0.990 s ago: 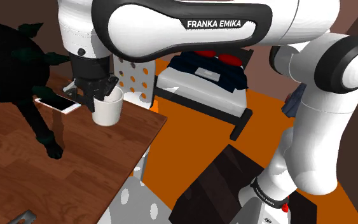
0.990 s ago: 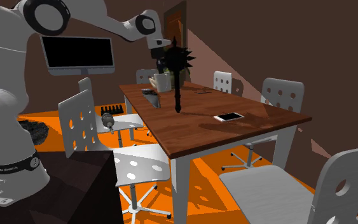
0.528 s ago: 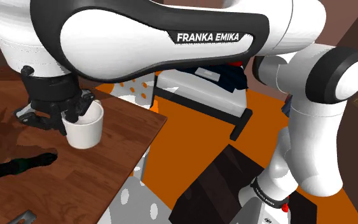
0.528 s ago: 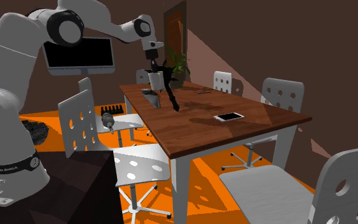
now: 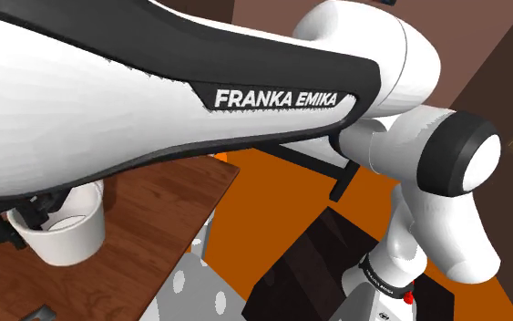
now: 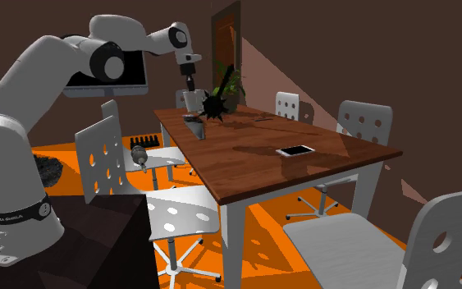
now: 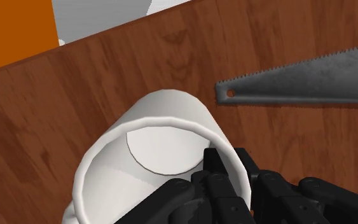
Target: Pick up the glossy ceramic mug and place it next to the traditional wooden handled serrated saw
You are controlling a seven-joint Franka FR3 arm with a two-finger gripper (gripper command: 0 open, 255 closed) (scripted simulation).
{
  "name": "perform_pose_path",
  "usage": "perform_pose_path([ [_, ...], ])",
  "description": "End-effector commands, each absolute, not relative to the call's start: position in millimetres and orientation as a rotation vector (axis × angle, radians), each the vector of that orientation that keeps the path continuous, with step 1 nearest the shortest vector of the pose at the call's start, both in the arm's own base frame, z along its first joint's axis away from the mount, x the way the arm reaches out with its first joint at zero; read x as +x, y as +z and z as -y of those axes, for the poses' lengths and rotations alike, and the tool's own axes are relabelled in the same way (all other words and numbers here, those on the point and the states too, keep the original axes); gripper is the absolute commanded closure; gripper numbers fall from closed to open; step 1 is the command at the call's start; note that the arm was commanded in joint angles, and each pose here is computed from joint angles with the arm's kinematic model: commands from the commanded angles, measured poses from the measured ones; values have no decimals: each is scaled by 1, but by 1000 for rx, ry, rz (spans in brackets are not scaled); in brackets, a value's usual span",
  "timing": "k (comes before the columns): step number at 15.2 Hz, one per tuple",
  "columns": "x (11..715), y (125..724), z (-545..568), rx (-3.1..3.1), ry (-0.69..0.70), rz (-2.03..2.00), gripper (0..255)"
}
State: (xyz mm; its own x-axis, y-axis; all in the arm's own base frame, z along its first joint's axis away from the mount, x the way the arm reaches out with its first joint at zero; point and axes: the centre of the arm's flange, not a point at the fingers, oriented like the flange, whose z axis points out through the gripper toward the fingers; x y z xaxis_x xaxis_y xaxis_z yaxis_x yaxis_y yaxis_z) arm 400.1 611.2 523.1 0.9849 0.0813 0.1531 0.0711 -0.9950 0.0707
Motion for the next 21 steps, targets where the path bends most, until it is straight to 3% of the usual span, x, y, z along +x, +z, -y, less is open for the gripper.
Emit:
perform_pose_path([
  [1,397,516,-620,3064,241,-115,255],
  [21,397,410,-620,3064,241,-115,255],
])
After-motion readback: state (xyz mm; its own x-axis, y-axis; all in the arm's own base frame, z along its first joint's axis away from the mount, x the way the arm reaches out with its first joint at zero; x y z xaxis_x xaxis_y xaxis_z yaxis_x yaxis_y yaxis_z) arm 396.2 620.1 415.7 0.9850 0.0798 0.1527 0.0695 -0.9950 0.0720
